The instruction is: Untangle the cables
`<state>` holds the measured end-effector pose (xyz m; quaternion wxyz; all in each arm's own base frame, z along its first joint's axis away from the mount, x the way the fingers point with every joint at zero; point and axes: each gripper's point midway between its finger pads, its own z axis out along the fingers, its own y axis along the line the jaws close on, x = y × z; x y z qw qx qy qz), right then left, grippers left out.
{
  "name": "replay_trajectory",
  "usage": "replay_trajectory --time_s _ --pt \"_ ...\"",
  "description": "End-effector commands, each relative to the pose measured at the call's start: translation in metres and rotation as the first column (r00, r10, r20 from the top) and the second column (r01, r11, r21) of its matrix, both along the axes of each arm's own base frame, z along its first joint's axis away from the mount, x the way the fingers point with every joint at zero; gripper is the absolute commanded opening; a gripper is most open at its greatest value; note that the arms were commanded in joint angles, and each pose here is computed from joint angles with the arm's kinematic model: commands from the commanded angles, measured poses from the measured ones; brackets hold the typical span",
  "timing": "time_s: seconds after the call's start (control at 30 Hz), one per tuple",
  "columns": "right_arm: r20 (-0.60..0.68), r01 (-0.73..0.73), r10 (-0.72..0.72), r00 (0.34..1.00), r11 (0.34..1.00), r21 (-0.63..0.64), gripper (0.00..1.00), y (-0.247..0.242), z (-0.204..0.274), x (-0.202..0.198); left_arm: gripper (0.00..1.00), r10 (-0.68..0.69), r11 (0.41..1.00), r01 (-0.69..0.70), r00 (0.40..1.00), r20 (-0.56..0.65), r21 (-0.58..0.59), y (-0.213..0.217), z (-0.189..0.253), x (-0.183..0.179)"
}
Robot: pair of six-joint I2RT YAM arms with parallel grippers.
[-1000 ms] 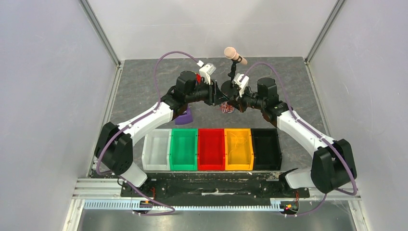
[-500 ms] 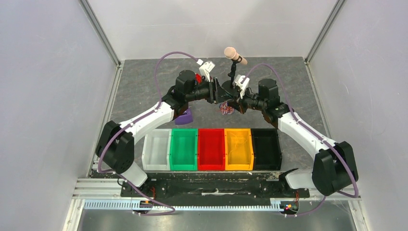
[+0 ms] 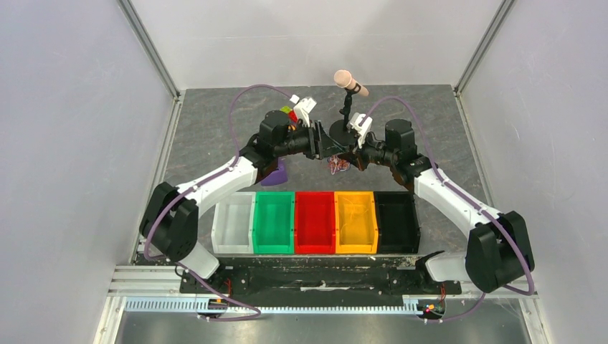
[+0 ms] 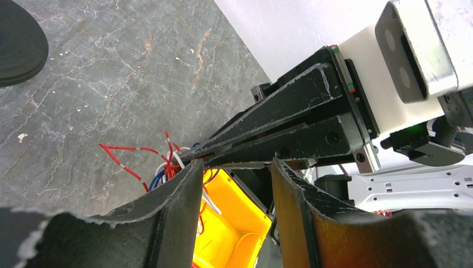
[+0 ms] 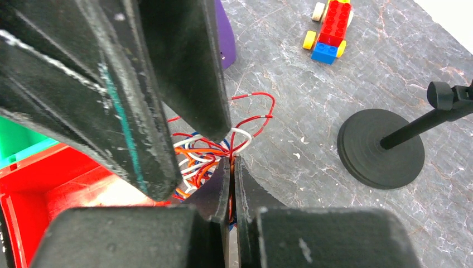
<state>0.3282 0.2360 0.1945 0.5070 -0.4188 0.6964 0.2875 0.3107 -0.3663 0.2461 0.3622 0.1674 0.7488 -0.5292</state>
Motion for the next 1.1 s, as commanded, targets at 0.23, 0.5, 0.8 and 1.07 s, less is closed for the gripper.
replay_trajectory --time_s 0.23,0.5,0.8,1.07 --pt "0.063 0.044 -0.045 0.997 0.999 0.03 0.0 -0.004 0.018 0.006 0.59 0.056 0.994 -0.052 0.998 0.037 -0.092 0.013 0.04 0.001" --pt "0.058 0.038 -0.041 0.997 0.998 0.053 0.0 -0.001 0.023 0.006 0.59 0.067 0.996 -0.068 0.998 -0.017 -0.057 0.018 0.022 0.001" --pt "0.054 0.006 -0.01 0.998 0.997 0.081 0.0 0.003 0.029 0.0 0.48 -0.002 0.994 -0.007 0.996 -0.086 -0.108 -0.001 0.017 -0.009" --pt "0.068 -0.019 0.011 0.998 0.994 0.106 0.0 0.006 0.037 -0.005 0.43 -0.057 0.991 0.04 0.989 -0.133 -0.126 -0.014 0.008 -0.022"
